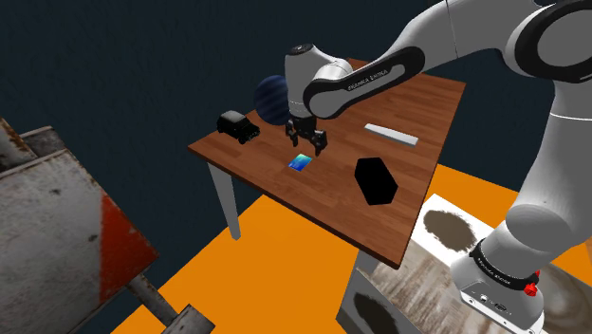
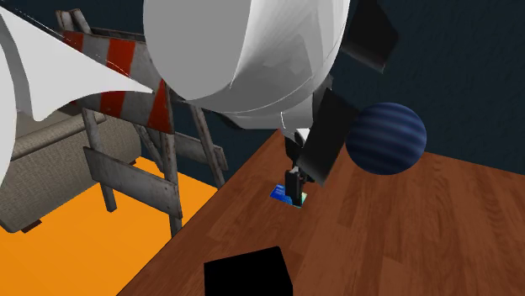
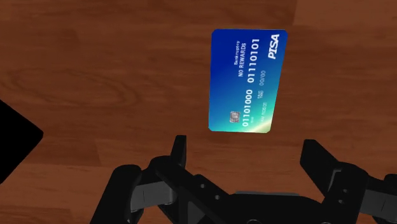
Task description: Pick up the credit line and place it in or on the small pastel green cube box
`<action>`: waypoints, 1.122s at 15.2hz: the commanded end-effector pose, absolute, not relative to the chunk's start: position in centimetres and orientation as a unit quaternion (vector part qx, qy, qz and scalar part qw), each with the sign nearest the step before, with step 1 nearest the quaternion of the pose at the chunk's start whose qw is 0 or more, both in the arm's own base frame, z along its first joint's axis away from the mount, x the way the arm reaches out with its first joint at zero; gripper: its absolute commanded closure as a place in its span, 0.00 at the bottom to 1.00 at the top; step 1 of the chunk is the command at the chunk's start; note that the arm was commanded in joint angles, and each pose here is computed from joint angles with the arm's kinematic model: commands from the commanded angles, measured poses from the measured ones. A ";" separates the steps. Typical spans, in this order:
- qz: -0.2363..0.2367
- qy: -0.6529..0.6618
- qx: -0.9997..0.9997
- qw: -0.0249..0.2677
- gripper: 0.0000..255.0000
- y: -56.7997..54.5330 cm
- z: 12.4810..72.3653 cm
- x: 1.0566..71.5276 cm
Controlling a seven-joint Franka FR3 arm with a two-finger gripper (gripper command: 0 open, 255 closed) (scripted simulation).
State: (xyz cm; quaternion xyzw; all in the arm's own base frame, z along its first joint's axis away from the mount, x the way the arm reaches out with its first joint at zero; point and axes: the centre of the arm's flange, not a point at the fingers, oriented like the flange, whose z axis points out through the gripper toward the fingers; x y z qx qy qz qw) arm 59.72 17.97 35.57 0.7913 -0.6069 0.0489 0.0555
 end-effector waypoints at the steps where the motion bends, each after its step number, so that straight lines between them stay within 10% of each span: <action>1: 0.049 -0.607 0.791 0.055 0.00 17.9 34.4 59.7; 10: 0.049 -0.607 0.791 0.055 0.00 17.7 33.6 59.7; 11: 0.049 -0.607 0.791 0.055 1.00 17.7 33.6 59.7; 17: 0.049 -0.607 0.791 0.055 1.00 17.7 33.6 59.7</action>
